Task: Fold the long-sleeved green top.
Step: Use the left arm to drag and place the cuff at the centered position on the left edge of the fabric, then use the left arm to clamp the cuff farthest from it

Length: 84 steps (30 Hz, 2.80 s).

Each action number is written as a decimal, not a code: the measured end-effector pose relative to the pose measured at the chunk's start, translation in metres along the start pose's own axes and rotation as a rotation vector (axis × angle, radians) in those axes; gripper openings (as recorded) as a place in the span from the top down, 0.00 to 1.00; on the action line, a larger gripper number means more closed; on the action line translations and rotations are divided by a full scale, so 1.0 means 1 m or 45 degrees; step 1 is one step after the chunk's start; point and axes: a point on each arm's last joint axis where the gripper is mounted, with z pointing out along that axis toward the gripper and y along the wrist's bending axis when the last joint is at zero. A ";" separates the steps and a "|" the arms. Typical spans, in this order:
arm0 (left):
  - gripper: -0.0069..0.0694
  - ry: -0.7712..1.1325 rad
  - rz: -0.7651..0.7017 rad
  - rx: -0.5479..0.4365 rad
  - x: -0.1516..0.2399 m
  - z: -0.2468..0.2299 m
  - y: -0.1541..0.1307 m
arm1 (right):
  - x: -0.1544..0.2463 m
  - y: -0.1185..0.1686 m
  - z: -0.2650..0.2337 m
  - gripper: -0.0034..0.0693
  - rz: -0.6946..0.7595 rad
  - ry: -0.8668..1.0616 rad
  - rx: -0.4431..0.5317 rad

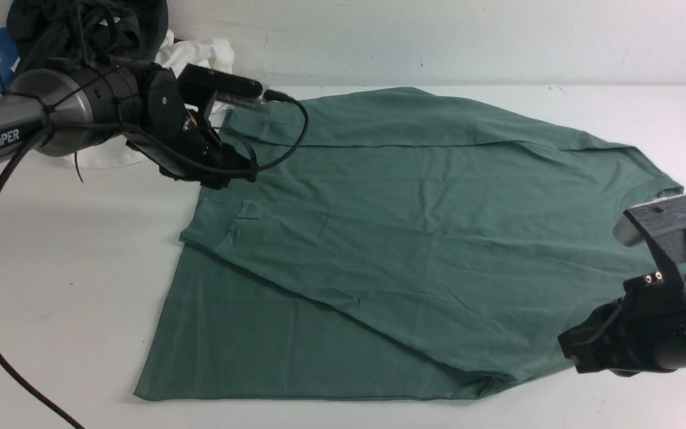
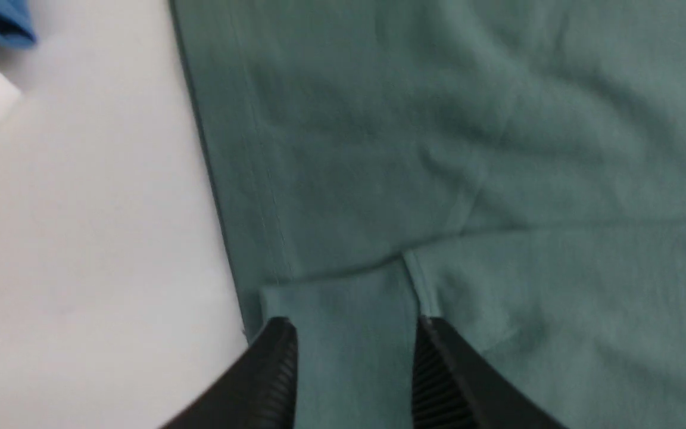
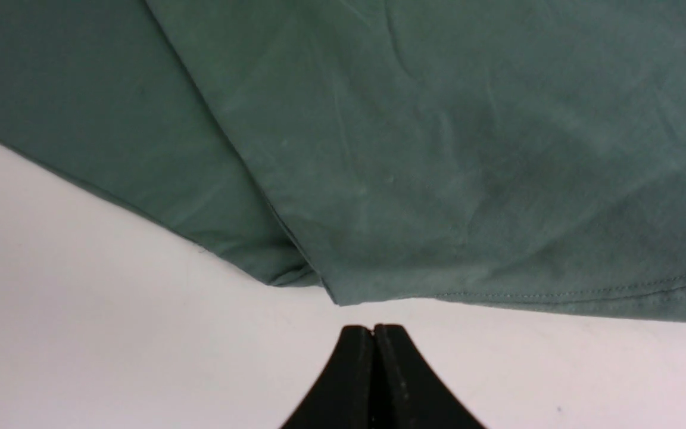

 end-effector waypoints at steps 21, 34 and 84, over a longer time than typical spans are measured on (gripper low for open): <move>0.63 0.159 -0.053 0.066 -0.064 0.052 0.016 | -0.069 0.034 0.117 0.97 -0.345 0.078 -0.008; 0.30 -0.163 -0.299 0.069 -0.073 0.095 0.036 | -0.051 0.029 0.140 0.97 -0.569 0.300 0.046; 0.44 -0.227 -0.213 0.077 -0.064 0.135 0.069 | -0.063 0.044 0.070 0.97 -0.523 0.186 0.026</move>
